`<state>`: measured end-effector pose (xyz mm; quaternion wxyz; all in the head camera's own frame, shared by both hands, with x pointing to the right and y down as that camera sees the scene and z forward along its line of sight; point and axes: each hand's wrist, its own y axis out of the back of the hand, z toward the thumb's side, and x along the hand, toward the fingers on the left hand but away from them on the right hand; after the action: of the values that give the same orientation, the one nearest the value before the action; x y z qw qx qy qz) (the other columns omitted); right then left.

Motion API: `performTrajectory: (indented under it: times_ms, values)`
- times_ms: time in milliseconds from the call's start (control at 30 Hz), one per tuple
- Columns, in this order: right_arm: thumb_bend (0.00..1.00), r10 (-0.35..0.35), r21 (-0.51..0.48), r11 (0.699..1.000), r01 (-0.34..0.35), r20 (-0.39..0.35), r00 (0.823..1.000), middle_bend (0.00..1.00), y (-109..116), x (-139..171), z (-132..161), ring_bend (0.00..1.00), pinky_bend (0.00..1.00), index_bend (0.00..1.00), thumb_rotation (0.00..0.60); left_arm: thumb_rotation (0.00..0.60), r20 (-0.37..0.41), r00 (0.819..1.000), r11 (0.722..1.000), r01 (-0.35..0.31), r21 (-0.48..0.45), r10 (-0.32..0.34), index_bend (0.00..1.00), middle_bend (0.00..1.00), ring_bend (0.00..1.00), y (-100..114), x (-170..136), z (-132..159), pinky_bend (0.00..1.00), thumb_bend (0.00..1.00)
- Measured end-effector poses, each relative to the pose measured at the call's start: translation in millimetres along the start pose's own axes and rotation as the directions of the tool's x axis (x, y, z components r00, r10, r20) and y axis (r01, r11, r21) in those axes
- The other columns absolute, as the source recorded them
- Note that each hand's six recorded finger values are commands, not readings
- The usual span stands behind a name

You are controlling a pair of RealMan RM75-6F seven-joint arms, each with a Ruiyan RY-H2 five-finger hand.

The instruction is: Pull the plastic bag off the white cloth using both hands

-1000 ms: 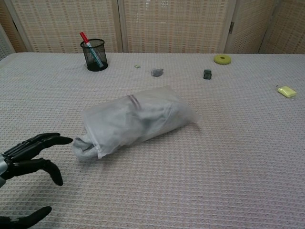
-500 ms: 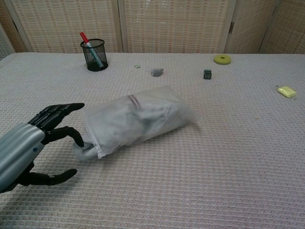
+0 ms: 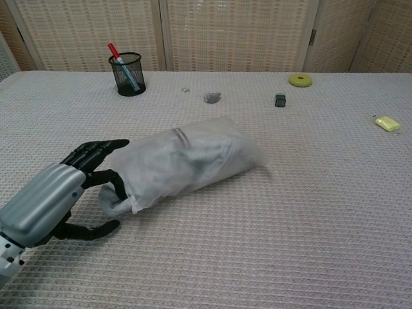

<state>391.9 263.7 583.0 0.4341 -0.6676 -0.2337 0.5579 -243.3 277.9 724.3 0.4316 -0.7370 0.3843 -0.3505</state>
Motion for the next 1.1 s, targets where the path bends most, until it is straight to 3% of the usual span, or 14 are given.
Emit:
performTrajectory:
  times_ms: [200, 533, 767, 900, 967, 1100]
  values:
    - [0.16, 0.010, 0.007, 1.000, -0.010, 0.009, 1.000, 0.00, -3, -1, 0, 0.00, 0.00, 0.00, 0.600, 0.600, 0.005, 1.000, 1.000, -0.005, -0.018, 0.005, 0.60, 0.09, 0.00, -1, 5, 2, 0.09, 0.28]
    - [0.16, 0.025, 0.020, 0.999, -0.025, 0.018, 1.000, 0.00, -7, -3, 0, 0.00, 0.00, 0.00, 0.600, 0.600, 0.006, 1.000, 0.999, -0.006, -0.036, 0.006, 0.66, 0.09, 0.00, -5, 10, 7, 0.09, 0.50]
    - [0.16, 0.022, 0.021, 1.000, -0.022, 0.016, 1.000, 0.00, -8, -5, 2, 0.00, 0.00, 0.00, 0.600, 0.600, 0.021, 1.000, 1.000, 0.004, -0.031, -0.004, 0.70, 0.10, 0.00, -6, 10, 9, 0.09, 0.60]
    - [0.18, 0.019, 0.018, 1.000, -0.019, -0.002, 1.000, 0.00, -15, -12, 6, 0.00, 0.00, 0.00, 0.600, 0.600, 0.033, 0.999, 0.999, 0.004, -0.038, -0.003, 0.72, 0.10, 0.00, -5, 6, 12, 0.09, 0.61]
    - [0.22, 0.013, 0.004, 1.000, -0.013, -0.009, 1.000, 0.00, -18, -17, 8, 0.00, 0.00, 0.03, 0.600, 0.600, 0.047, 0.999, 0.999, 0.003, -0.037, -0.002, 0.73, 0.11, 0.00, -4, 4, 14, 0.09, 0.61]
    - [0.30, -0.014, -0.046, 0.999, 0.013, -0.024, 1.000, 0.00, -27, -34, 13, 0.00, 0.00, 0.20, 0.600, 0.600, 0.073, 0.997, 0.999, 0.004, -0.036, -0.002, 0.73, 0.11, 0.00, -2, 2, 20, 0.09, 0.62]
